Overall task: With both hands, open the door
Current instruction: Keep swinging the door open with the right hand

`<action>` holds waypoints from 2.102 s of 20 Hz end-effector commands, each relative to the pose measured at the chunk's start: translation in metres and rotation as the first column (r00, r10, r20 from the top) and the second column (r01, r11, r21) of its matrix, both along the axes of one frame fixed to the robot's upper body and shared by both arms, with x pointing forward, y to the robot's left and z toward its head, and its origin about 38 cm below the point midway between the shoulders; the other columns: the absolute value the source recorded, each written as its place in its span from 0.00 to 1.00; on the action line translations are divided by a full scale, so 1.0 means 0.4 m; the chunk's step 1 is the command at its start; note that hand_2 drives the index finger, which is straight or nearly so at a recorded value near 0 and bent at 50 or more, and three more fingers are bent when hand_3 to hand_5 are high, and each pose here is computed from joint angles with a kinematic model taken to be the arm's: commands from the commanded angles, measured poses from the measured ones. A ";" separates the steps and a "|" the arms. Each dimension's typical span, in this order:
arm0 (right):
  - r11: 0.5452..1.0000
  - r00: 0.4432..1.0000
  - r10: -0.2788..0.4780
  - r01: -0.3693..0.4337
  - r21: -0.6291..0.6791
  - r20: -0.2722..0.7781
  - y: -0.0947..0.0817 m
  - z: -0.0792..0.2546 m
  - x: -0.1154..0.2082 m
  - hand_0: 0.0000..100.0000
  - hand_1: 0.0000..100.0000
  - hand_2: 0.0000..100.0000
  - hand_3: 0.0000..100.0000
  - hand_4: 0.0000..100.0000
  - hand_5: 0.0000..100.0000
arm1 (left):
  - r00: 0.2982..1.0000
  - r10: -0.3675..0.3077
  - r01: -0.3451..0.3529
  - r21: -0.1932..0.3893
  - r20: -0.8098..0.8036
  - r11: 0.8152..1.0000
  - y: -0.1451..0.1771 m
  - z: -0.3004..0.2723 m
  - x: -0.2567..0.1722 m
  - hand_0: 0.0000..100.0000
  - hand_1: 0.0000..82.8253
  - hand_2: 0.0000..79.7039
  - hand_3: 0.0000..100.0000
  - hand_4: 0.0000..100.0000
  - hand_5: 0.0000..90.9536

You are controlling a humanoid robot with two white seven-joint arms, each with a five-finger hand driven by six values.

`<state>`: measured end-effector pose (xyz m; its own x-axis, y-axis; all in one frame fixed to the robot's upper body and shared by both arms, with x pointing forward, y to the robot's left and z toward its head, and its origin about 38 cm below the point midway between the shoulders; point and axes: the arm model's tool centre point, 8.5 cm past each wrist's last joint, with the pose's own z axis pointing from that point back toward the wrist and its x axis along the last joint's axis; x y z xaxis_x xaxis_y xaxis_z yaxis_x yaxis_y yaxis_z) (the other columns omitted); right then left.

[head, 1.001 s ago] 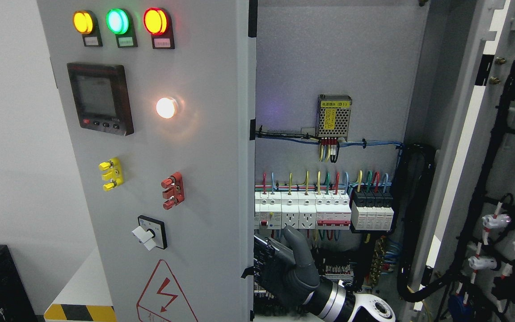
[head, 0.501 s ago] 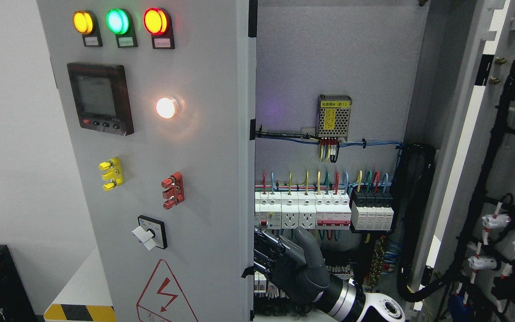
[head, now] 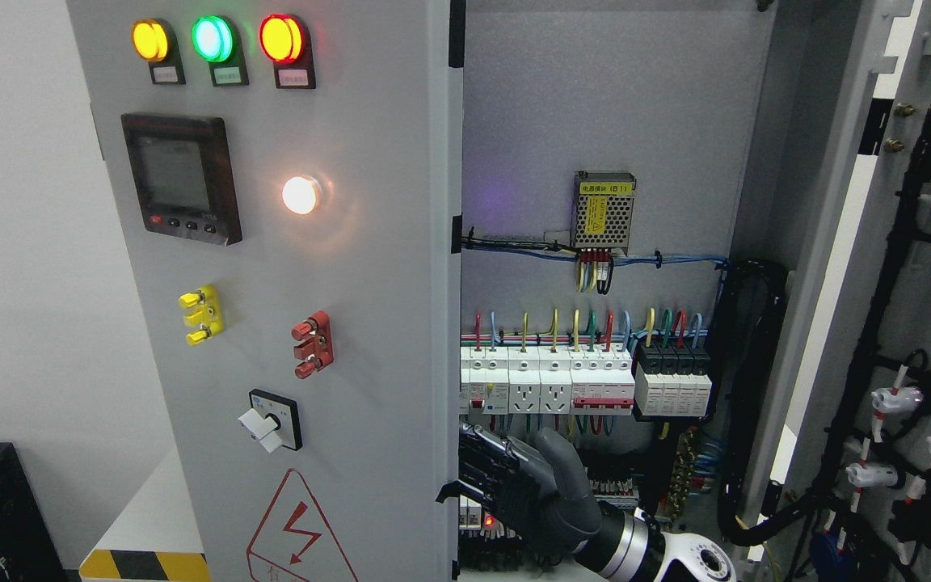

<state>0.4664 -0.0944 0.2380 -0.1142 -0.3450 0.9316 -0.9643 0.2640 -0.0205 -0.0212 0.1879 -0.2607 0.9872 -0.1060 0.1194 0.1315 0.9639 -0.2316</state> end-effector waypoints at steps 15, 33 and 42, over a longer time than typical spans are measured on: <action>0.992 0.994 0.109 -0.109 -0.068 -0.015 0.017 0.003 0.016 0.00 0.00 0.00 0.00 0.00 0.00 | 1.000 -0.001 0.001 0.002 0.018 1.000 0.001 -0.001 0.022 0.84 0.26 0.00 0.00 0.00 0.00; 0.972 0.976 0.216 -0.214 -0.099 0.015 0.070 0.017 -0.021 0.00 0.00 0.00 0.00 0.00 0.00 | 1.000 -0.001 0.001 0.001 0.020 1.000 -0.001 -0.001 0.025 0.84 0.26 0.00 0.00 0.00 0.00; 0.957 0.959 0.282 -0.278 -0.085 0.037 0.112 0.031 -0.047 0.00 0.00 0.00 0.00 0.00 0.00 | 1.000 0.001 -0.001 0.000 0.019 1.000 -0.001 -0.001 0.024 0.84 0.26 0.00 0.00 0.00 0.00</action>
<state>0.4554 -0.0638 0.2452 -0.0671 -0.2826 0.9569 -0.9977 0.0163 -0.0652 -0.0155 0.1870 -0.2608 0.9861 -0.1065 0.1272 0.1339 0.9635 -0.2318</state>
